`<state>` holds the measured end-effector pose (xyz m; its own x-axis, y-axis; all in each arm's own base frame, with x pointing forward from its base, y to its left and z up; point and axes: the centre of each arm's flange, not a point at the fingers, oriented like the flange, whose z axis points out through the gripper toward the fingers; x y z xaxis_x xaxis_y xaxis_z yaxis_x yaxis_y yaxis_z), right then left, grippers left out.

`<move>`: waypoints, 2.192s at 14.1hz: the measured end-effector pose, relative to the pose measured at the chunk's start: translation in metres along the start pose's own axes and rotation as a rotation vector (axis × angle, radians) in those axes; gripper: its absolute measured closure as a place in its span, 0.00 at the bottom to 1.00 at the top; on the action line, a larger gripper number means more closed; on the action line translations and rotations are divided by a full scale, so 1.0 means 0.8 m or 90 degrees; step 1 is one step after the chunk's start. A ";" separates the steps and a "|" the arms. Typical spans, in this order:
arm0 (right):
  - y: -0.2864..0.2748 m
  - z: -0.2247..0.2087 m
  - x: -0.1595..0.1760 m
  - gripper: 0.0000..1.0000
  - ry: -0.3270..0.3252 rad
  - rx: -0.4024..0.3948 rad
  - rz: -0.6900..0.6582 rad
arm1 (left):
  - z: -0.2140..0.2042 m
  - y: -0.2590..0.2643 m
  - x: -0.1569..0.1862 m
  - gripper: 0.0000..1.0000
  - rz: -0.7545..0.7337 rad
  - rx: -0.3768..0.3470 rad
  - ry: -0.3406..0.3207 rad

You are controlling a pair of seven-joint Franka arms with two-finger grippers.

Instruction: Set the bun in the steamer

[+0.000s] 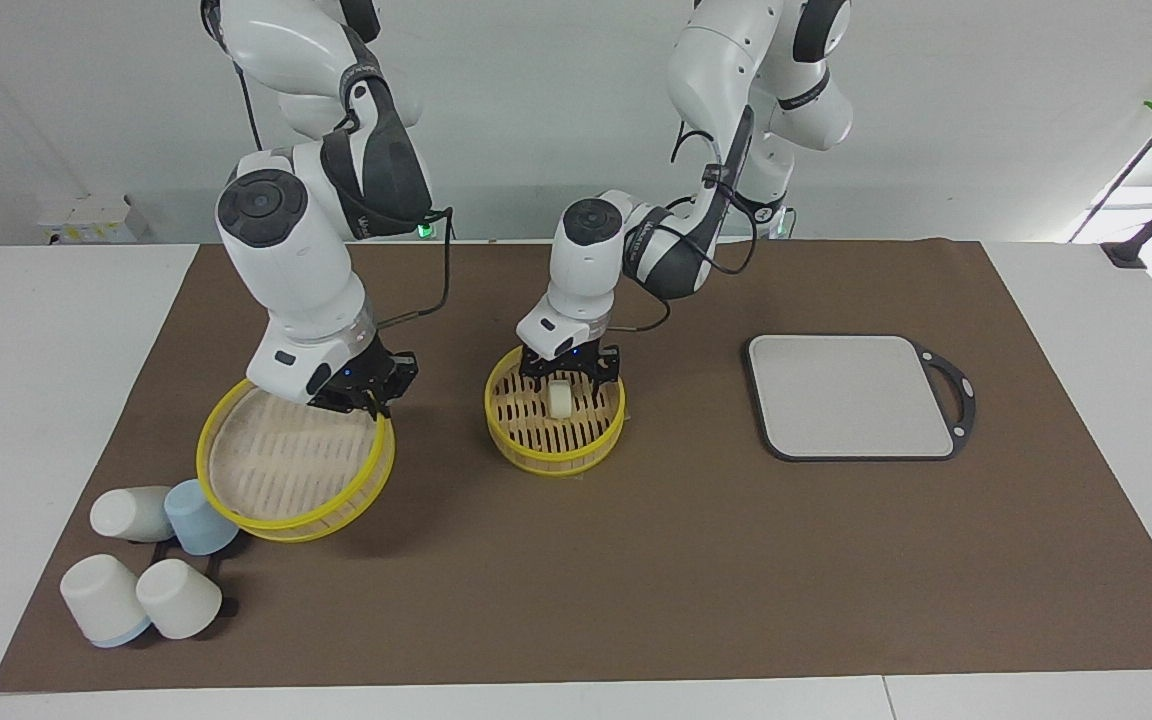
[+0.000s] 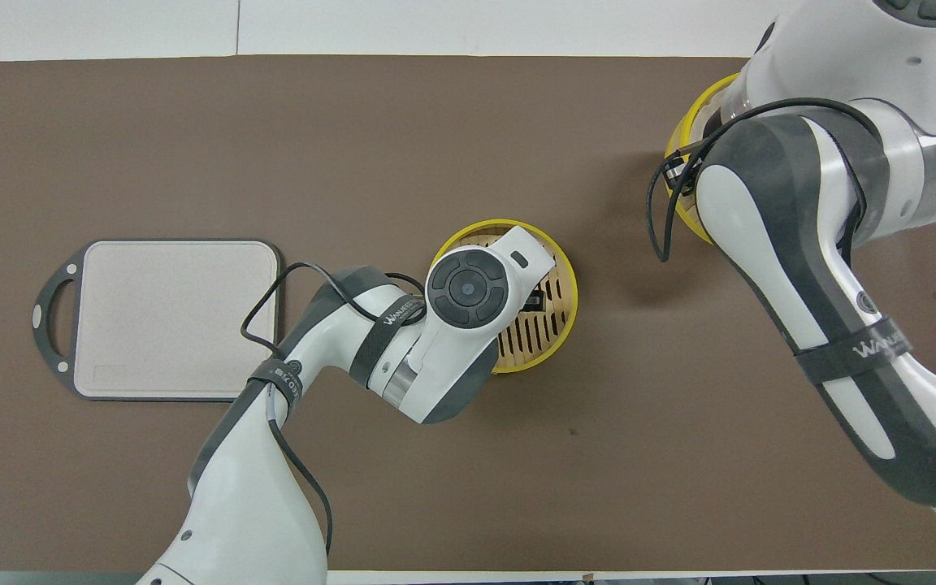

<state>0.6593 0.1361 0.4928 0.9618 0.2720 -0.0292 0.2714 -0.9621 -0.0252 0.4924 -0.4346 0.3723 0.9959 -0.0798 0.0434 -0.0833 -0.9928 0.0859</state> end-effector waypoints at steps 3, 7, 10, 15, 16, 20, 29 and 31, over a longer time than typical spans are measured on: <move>-0.031 0.001 0.001 0.92 -0.001 0.000 0.061 | -0.110 -0.088 0.020 0.00 -0.045 0.009 -0.025; -0.116 0.001 0.000 0.92 0.001 -0.004 0.133 | -0.207 -0.197 0.026 0.00 -0.098 0.009 -0.036; -0.207 0.000 -0.008 0.92 0.028 -0.023 0.198 | -0.254 -0.297 0.025 0.00 -0.092 0.012 -0.060; -0.317 0.008 -0.042 0.92 0.047 -0.046 0.233 | -0.315 -0.444 0.014 0.00 -0.050 0.025 -0.058; -0.325 0.009 -0.044 0.92 0.049 -0.044 0.232 | -0.323 -0.462 0.012 0.00 -0.035 0.038 -0.059; -0.360 0.023 -0.050 0.92 0.061 -0.034 0.236 | -0.330 -0.485 0.008 0.00 -0.025 0.055 -0.069; -0.410 0.086 -0.039 0.92 0.073 -0.014 0.233 | -0.350 -0.485 0.010 0.00 -0.020 0.057 -0.054; -0.409 0.088 -0.038 0.92 0.074 -0.013 0.234 | -0.350 -0.491 0.014 0.00 -0.025 0.056 -0.052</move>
<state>0.5390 0.4442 0.4319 0.9924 -0.0928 0.0810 -0.0920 -0.9957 -0.0136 0.5259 -0.0209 0.6182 0.9982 -0.0447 -0.0400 -0.0448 -0.9990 -0.0021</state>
